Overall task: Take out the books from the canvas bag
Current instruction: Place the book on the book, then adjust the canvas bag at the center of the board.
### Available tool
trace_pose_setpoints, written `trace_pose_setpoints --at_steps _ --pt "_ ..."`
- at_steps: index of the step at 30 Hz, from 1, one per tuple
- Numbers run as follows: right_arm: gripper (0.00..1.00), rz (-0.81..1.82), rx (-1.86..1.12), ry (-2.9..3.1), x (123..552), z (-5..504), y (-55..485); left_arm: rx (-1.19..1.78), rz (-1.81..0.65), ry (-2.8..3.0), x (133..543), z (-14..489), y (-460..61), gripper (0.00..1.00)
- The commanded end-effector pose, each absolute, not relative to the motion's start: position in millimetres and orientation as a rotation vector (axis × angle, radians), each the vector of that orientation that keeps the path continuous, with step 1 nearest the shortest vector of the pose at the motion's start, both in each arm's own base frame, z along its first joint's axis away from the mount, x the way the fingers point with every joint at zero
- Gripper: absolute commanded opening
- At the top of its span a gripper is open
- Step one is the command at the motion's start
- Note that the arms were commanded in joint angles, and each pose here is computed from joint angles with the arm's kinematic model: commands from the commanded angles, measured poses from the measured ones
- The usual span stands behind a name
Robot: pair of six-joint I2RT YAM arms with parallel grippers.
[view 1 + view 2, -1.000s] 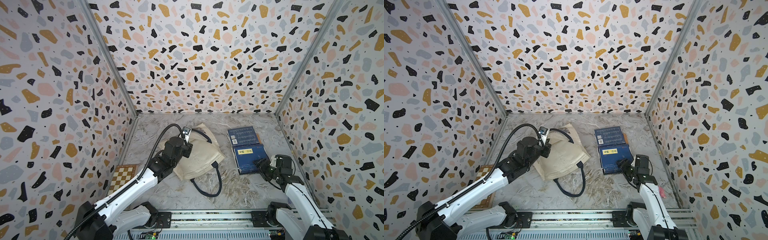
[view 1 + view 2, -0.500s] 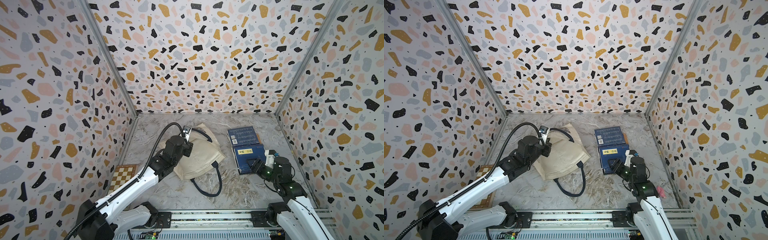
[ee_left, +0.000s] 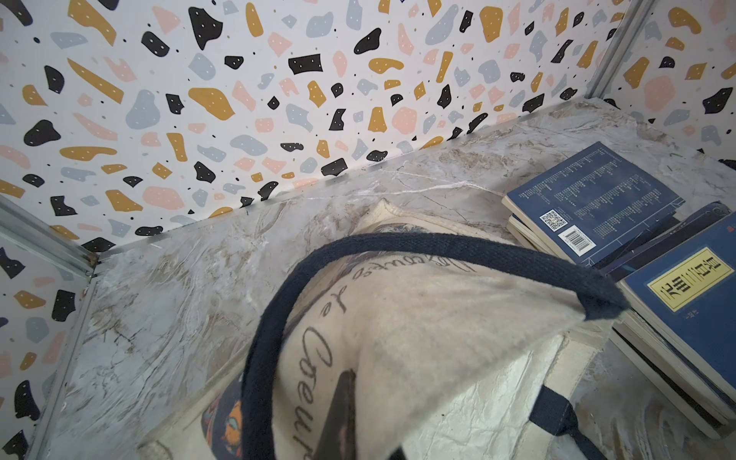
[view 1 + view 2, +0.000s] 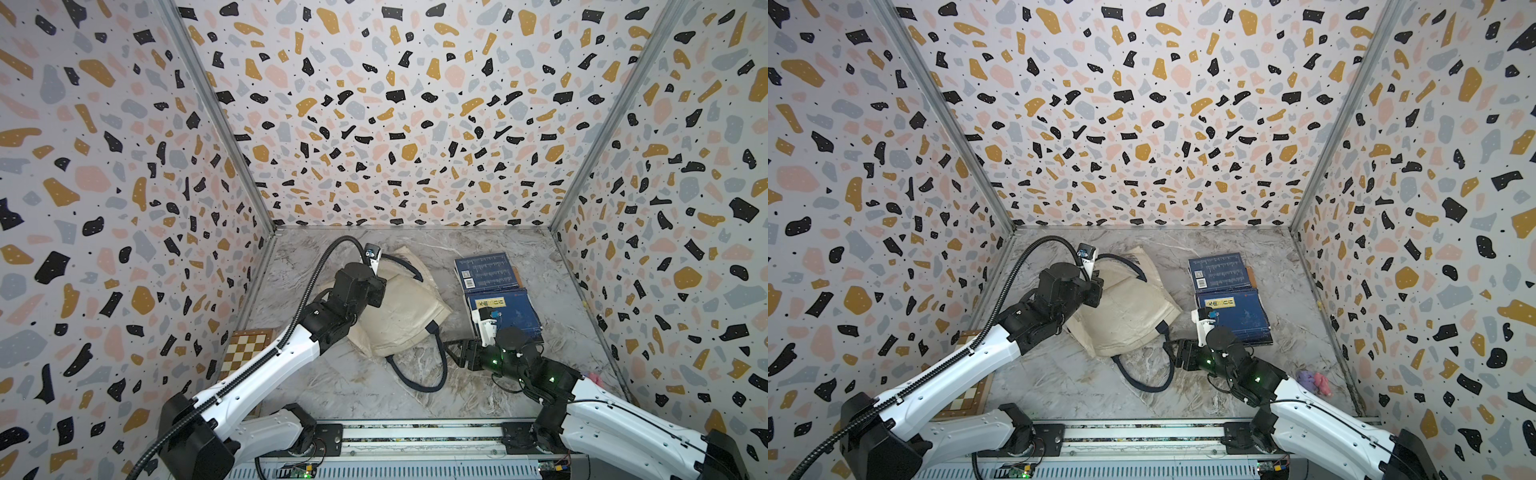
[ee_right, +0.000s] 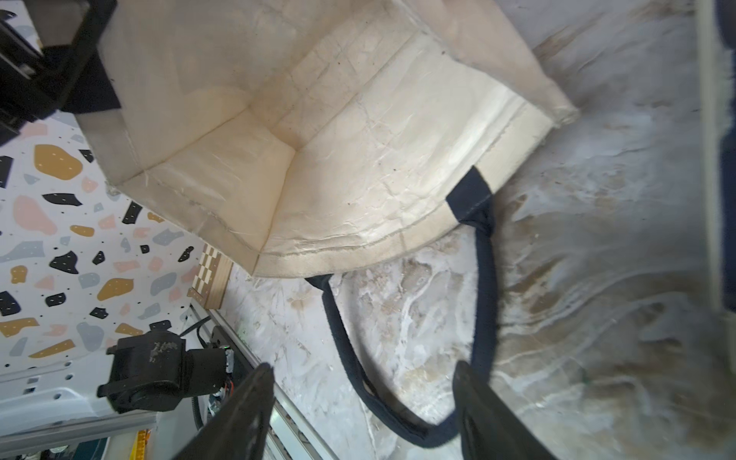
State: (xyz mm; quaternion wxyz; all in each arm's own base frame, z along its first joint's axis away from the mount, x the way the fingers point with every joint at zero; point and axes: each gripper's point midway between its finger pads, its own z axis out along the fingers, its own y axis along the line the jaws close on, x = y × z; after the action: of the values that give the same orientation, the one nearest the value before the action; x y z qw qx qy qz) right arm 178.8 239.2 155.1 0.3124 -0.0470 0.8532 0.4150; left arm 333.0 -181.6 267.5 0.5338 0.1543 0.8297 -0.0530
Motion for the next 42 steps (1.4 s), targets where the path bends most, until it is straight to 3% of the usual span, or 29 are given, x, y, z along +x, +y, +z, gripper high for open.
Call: trace_pose_setpoints --at_steps 1,7,17,30,42 --pt "0.72 1.165 -0.096 2.155 182.4 172.8 255.7 0.297 -0.127 1.943 335.6 293.6 -174.7 0.00" --pt "0.73 1.190 -0.127 2.171 165.6 160.1 287.5 0.258 -0.140 1.930 333.5 310.3 -170.7 0.00" --pt "0.74 1.121 0.150 2.361 170.0 94.4 286.8 0.203 -0.190 1.915 326.1 330.4 -166.5 0.00" --pt "0.75 1.238 0.223 2.418 172.4 72.5 320.8 0.140 -0.318 1.858 307.9 364.0 -166.0 0.00" --pt "0.74 1.287 0.235 2.321 165.6 97.4 334.3 0.156 -0.347 1.812 299.6 375.9 -175.4 0.00"
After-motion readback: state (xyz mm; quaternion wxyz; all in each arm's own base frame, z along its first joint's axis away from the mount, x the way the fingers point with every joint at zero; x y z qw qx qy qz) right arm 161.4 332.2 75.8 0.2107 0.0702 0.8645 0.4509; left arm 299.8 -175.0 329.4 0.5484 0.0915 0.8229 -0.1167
